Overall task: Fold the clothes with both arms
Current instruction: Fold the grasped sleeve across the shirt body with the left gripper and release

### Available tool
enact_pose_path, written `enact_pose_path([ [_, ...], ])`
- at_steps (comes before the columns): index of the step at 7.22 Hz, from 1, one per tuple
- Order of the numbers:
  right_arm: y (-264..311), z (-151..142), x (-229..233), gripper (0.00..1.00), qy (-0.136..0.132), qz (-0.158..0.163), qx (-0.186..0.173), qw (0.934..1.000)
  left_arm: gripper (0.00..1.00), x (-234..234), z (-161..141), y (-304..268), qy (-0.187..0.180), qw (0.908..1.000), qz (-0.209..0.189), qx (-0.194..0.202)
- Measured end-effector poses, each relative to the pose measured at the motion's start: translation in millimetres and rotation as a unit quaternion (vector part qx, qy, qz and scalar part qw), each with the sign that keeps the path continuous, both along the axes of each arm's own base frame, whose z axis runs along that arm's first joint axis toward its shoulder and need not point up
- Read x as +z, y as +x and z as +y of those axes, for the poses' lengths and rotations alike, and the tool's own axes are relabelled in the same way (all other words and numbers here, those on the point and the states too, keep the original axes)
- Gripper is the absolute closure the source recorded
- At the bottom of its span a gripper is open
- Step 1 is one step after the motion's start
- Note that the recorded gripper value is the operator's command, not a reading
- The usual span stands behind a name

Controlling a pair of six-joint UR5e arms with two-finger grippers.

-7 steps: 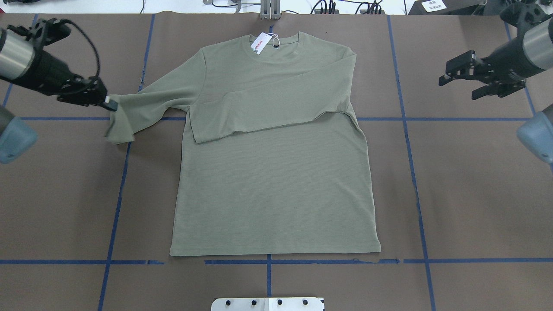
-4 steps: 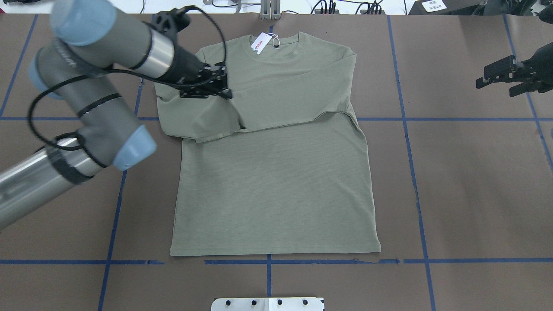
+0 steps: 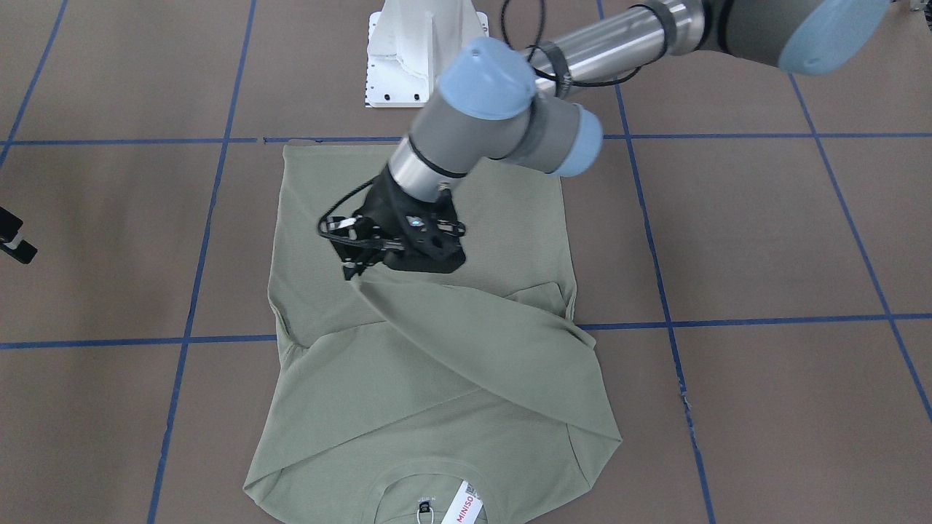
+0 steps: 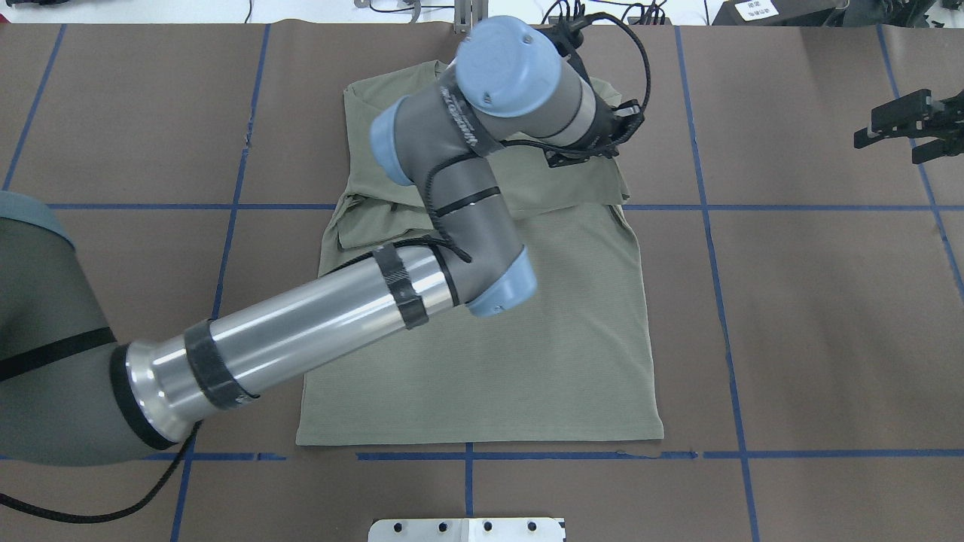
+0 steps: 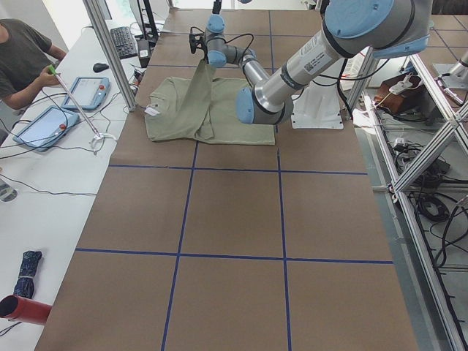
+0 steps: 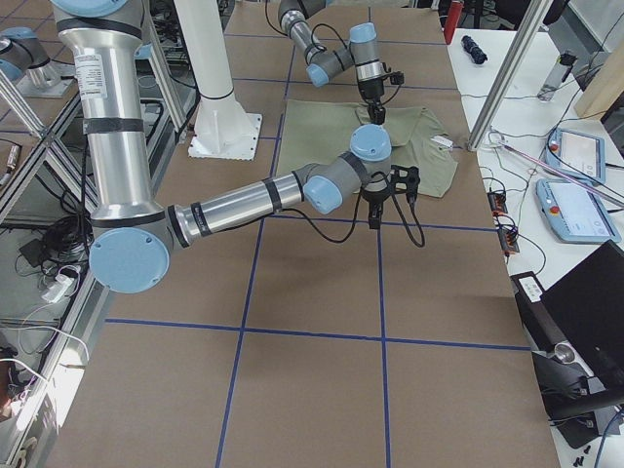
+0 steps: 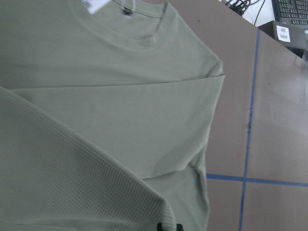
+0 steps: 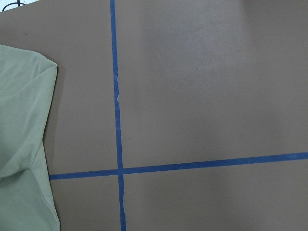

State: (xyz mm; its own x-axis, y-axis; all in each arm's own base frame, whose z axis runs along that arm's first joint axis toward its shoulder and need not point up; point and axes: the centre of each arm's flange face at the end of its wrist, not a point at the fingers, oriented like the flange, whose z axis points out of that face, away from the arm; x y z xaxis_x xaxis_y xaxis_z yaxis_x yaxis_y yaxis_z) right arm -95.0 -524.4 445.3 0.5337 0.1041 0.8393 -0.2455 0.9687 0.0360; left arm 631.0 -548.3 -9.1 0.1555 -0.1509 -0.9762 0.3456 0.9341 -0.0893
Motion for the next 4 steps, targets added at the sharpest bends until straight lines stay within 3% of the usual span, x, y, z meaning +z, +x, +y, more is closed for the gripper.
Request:
enact_pose_path([
  [1,3.1,0.6,-0.6,0.0,0.0,-0.001,0.002,1.0,0.2,-4.8,-1.0,21.5,0.003,0.9999,0.001,-0.012],
  [2,4.1,1.1,-0.9,0.0,0.001,-0.002,0.003,1.0,0.1,-2.4,-2.4,32.0,0.004,0.9998,-0.001,-0.019],
  [4,3.6,0.5,-2.4,0.0,0.0,-0.002,0.003,1.0,0.1,-3.9,-1.9,34.9,0.007,0.9997,0.001,-0.023],
])
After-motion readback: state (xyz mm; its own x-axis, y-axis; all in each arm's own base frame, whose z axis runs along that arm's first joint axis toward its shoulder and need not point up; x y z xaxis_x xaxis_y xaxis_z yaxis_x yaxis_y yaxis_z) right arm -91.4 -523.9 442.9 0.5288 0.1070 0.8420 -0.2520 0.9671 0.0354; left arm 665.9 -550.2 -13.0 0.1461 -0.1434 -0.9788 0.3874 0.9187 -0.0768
